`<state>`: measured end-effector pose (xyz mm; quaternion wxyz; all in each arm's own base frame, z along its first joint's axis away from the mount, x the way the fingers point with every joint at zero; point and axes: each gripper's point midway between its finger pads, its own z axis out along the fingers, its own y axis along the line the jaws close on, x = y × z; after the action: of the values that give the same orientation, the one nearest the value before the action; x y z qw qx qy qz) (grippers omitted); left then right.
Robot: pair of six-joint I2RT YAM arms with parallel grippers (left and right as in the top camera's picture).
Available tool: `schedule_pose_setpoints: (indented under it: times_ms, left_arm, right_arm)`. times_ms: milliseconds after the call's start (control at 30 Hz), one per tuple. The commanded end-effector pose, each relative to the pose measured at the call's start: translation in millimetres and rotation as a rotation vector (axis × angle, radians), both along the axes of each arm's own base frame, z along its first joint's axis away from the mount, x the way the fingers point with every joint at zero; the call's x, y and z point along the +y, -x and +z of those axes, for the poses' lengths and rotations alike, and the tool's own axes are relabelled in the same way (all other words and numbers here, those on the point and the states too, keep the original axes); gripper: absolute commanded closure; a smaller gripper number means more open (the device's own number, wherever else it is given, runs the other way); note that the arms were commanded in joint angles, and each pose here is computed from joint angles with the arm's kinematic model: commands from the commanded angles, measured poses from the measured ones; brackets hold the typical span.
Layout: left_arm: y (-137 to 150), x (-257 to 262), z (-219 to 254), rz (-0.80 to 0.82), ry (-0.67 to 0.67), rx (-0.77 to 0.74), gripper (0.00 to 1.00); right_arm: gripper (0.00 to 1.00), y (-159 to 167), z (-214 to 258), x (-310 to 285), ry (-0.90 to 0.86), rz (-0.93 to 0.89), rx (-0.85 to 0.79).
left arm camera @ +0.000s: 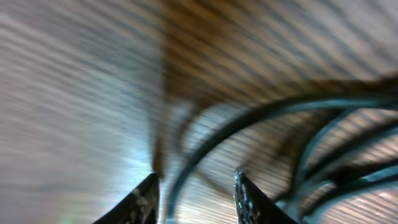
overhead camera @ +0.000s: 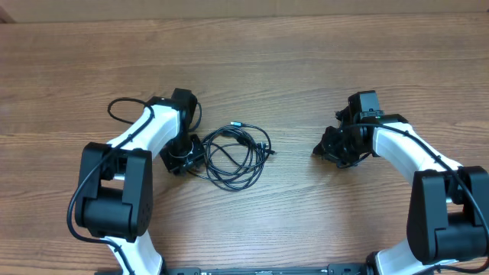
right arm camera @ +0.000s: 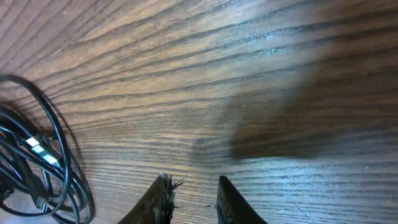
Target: Untangle cables
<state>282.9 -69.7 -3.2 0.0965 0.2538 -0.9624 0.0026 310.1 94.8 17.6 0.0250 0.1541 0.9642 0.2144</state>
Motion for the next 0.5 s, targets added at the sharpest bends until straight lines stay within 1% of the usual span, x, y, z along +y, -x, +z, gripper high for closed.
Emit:
schedule_pose_setpoints:
  times_ms: [0, 67, 100, 167, 267, 300, 367, 467]
  left_arm:
    - [18, -16, -15, 0.017, 0.092, 0.049, 0.74]
    - [20, -14, -17, 0.011, 0.082, 0.053, 0.96]
    - [20, -14, -17, -0.014, 0.088, 0.051, 0.96]
    - [19, -14, -16, -0.070, 0.101, 0.041, 0.96]
    - [11, -16, -9, -0.174, 0.128, 0.019, 0.96]
    - [7, -17, -5, -0.200, 0.135, 0.007, 0.96]
    - [-4, -20, 8, -0.252, 0.148, -0.025, 0.96]
    - [-24, -33, 38, -0.365, 0.215, -0.109, 0.96]
  right_arm:
    - [0.77, -1, 6, 2, -0.008, 0.002, -0.023]
    - [0.77, -1, 6, 2, -0.008, 0.002, -0.021]
    - [0.77, 0, 6, 3, -0.009, 0.003, -0.020]
    - [0.73, 0, 8, 6, -0.027, 0.025, -0.028]
    - [0.62, 0, 15, 19, -0.103, 0.127, -0.077]
    - [0.61, 1, 18, 24, -0.135, 0.153, -0.089]
    - [0.60, 2, 26, 35, -0.204, 0.189, -0.108]
    - [0.60, 2, 36, 47, -0.291, 0.203, -0.121]
